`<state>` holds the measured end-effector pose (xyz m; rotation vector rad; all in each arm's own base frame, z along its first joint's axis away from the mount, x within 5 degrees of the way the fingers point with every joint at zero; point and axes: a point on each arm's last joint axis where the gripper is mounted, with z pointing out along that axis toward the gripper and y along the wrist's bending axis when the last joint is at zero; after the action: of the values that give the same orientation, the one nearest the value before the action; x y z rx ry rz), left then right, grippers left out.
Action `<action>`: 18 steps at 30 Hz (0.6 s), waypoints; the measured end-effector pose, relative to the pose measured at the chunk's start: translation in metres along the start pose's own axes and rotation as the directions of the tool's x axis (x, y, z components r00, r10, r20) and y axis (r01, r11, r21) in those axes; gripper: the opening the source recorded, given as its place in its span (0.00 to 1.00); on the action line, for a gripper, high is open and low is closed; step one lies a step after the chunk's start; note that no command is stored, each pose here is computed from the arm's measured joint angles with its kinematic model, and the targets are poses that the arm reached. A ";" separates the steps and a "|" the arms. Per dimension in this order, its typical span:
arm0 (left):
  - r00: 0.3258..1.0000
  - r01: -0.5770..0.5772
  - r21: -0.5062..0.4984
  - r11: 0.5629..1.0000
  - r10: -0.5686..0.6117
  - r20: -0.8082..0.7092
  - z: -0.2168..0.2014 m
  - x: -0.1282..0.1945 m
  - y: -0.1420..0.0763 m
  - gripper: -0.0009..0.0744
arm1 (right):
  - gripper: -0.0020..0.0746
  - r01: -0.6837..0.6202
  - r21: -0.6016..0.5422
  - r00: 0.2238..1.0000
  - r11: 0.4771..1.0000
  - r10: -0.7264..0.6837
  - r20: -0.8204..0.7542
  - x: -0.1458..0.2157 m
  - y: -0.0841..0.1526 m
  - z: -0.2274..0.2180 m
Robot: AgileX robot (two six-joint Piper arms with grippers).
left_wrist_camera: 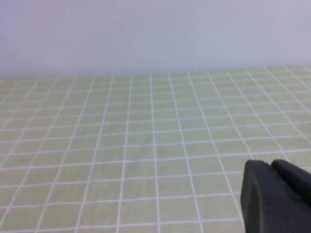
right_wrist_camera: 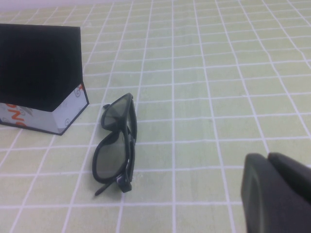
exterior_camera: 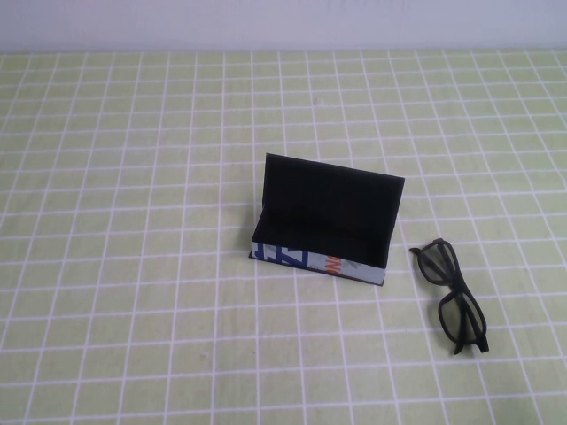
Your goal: Take glasses out of glasses case
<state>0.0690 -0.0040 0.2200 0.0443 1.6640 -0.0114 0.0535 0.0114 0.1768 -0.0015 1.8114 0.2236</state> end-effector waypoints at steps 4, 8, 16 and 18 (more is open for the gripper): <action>0.998 0.006 -0.037 0.999 -0.004 0.057 -0.009 0.004 0.002 0.01 | 0.00 0.000 0.000 1.000 1.000 0.000 0.000 0.000 0.000 0.000; 0.990 0.066 -0.065 0.996 -0.057 0.126 -0.010 0.016 0.005 0.01 | 0.00 0.000 0.000 1.000 1.000 0.000 0.000 0.000 0.000 0.000; 0.999 0.038 -0.067 0.997 -0.037 0.007 -0.010 0.030 0.005 0.01 | 0.00 0.000 0.000 1.000 1.000 0.000 0.000 0.000 0.000 0.000; 0.995 0.036 -0.071 0.997 -0.042 -0.088 -0.011 0.038 0.005 0.01 | 0.00 0.000 0.000 1.000 1.000 0.000 0.000 0.000 0.000 0.000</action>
<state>0.0551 0.0022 0.1828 -0.0404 1.7535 0.0189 0.0535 0.0114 0.1768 -0.0015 1.8114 0.2236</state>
